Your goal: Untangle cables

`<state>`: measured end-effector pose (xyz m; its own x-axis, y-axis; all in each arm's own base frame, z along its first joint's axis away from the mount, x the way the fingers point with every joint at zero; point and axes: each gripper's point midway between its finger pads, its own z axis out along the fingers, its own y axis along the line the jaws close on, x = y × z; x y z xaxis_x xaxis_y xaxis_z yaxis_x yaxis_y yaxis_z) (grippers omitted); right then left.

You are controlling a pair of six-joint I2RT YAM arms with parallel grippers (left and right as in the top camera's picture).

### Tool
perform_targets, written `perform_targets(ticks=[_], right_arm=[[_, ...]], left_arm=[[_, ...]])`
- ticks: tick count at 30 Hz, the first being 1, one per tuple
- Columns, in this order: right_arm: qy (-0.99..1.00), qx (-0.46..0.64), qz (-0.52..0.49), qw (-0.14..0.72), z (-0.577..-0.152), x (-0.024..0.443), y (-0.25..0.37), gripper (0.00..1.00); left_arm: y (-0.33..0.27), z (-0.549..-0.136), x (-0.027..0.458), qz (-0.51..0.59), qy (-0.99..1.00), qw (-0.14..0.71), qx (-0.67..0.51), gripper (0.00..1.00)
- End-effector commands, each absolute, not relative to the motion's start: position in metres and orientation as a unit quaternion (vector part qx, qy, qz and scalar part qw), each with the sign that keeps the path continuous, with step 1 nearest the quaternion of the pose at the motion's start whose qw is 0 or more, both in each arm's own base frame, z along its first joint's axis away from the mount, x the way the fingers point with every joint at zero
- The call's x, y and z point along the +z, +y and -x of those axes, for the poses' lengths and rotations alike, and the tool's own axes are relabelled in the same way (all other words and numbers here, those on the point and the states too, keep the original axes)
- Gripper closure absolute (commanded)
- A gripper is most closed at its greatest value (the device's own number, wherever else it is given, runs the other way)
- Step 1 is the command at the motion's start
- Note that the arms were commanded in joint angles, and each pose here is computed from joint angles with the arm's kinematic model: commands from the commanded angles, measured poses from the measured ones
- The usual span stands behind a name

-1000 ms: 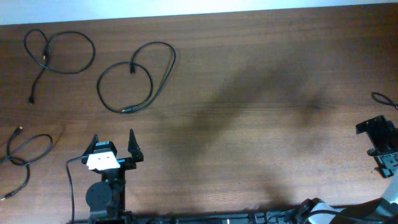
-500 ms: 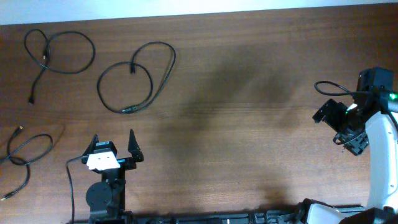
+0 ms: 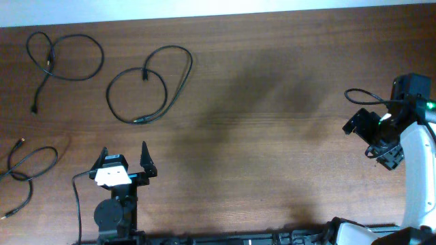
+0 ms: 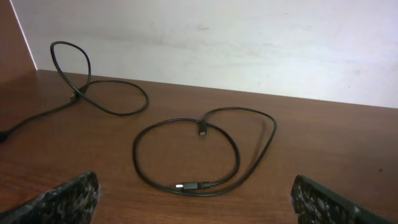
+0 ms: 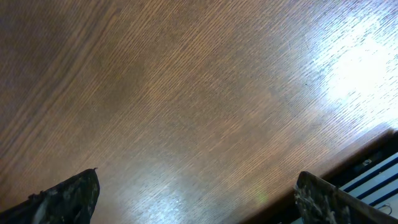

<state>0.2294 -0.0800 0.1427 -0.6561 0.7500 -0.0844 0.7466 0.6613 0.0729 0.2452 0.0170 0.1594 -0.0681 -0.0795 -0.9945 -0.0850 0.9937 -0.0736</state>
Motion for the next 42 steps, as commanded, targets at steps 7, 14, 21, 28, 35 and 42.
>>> perform_targets(ticks=[7,14,21,28,35,42], right_arm=[[0.900,0.020,-0.405,0.160,-0.217,0.189,-0.075,0.01],[0.886,0.019,-0.335,0.320,-0.196,0.252,-0.051,0.01],[0.804,0.057,-0.275,0.524,-0.161,0.328,-0.035,0.01],[0.739,0.118,-0.183,0.638,-0.174,0.300,-0.010,0.01],[0.706,0.162,-0.112,0.680,-0.207,0.255,0.013,0.01],[0.708,0.165,-0.110,0.678,-0.228,0.219,0.014,0.01]], left_arm=[[0.017,-0.245,0.157,0.062,0.731,0.680,-0.001,0.01],[0.017,-0.245,0.157,0.062,0.731,0.680,-0.001,0.01],[0.017,-0.245,0.157,0.062,0.731,0.680,-0.001,0.01],[0.017,-0.245,0.157,0.062,0.731,0.680,-0.001,0.01],[0.017,-0.245,0.157,0.062,0.731,0.680,-0.001,0.01],[0.017,-0.245,0.157,0.062,0.731,0.680,-0.001,0.01]])
